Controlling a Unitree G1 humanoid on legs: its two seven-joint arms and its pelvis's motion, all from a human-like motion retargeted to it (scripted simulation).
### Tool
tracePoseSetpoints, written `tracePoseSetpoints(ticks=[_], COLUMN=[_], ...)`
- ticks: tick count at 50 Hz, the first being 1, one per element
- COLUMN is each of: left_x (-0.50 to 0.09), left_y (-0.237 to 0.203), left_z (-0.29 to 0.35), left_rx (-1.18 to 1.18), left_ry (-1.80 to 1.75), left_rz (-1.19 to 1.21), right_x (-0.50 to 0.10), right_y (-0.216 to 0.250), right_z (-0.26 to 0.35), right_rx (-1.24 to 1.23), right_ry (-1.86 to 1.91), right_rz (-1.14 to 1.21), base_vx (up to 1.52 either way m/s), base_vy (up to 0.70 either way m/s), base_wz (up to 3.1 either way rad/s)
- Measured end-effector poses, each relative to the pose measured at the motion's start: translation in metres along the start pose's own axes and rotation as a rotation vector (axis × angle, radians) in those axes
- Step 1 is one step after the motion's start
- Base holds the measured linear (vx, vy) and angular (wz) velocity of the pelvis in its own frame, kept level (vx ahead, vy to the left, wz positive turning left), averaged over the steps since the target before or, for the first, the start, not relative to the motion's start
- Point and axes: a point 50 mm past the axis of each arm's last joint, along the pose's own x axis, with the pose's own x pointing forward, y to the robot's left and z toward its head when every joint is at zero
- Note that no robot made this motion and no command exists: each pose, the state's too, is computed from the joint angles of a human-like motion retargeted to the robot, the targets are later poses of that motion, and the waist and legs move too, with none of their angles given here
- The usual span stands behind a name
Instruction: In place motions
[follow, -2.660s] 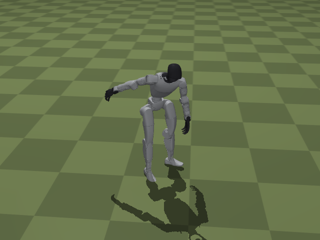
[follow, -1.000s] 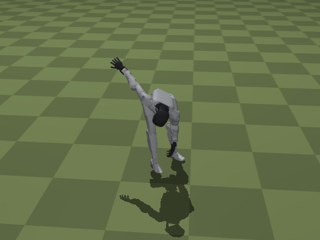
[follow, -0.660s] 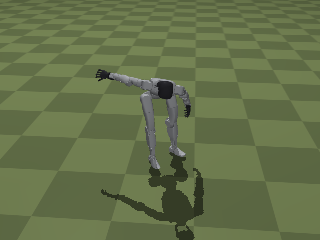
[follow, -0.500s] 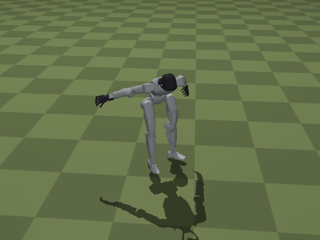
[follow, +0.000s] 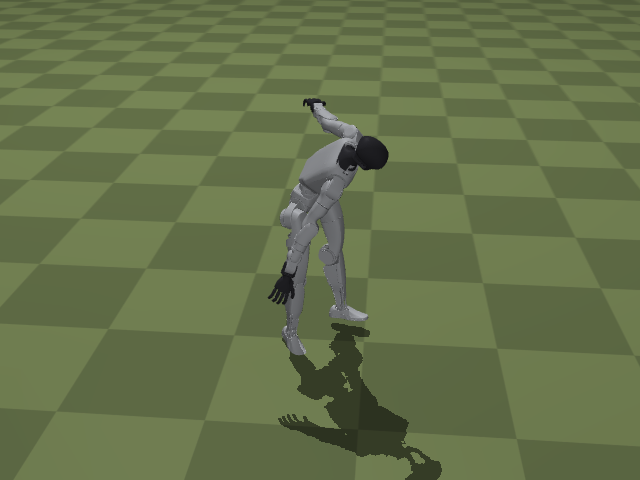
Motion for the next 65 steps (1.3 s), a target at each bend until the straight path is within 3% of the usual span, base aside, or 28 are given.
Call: tracePoseSetpoints(ticks=[12, 23, 40, 46, 50, 55, 65], left_x=[-0.001, 0.006, 0.001, -0.007, -0.015, -0.013, -0.012], left_y=[-0.022, -0.062, -0.090, -0.093, -0.093, -0.087, -0.081], left_z=[-0.010, 0.054, 0.055, 0.009, -0.022, -0.021, -0.018], left_rx=[-0.167, -0.465, -0.510, -0.345, -0.355, -0.330, -0.479], left_ry=[0.045, -0.064, -0.050, 0.061, 0.157, 0.180, 0.196], left_rz=[0.097, 0.067, 0.018, 0.015, 0.036, 0.046, 0.121], right_x=[0.003, -0.006, -0.007, -0.012, -0.015, -0.015, -0.018], right_y=[-0.082, -0.119, -0.163, -0.184, -0.187, -0.189, -0.193], right_z=[-0.002, -0.037, 0.023, 0.061, 0.082, 0.088, 0.100], right_rx=[0.207, 0.494, 0.369, 0.308, 0.272, 0.299, 0.313], right_ry=[0.011, 0.070, -0.101, -0.190, -0.248, -0.247, -0.299], right_rz=[-0.174, -0.296, -0.338, -0.360, -0.376, -0.363, -0.344], base_vx=[0.17, 0.09, -0.02, -0.08, -0.08, -0.08, -0.13], base_vy=[-0.38, -0.44, -0.03, 0.09, 0.12, 0.06, 0.06], base_wz=[1.00, 0.70, -0.21, -0.92, -0.45, -0.11, -0.04])
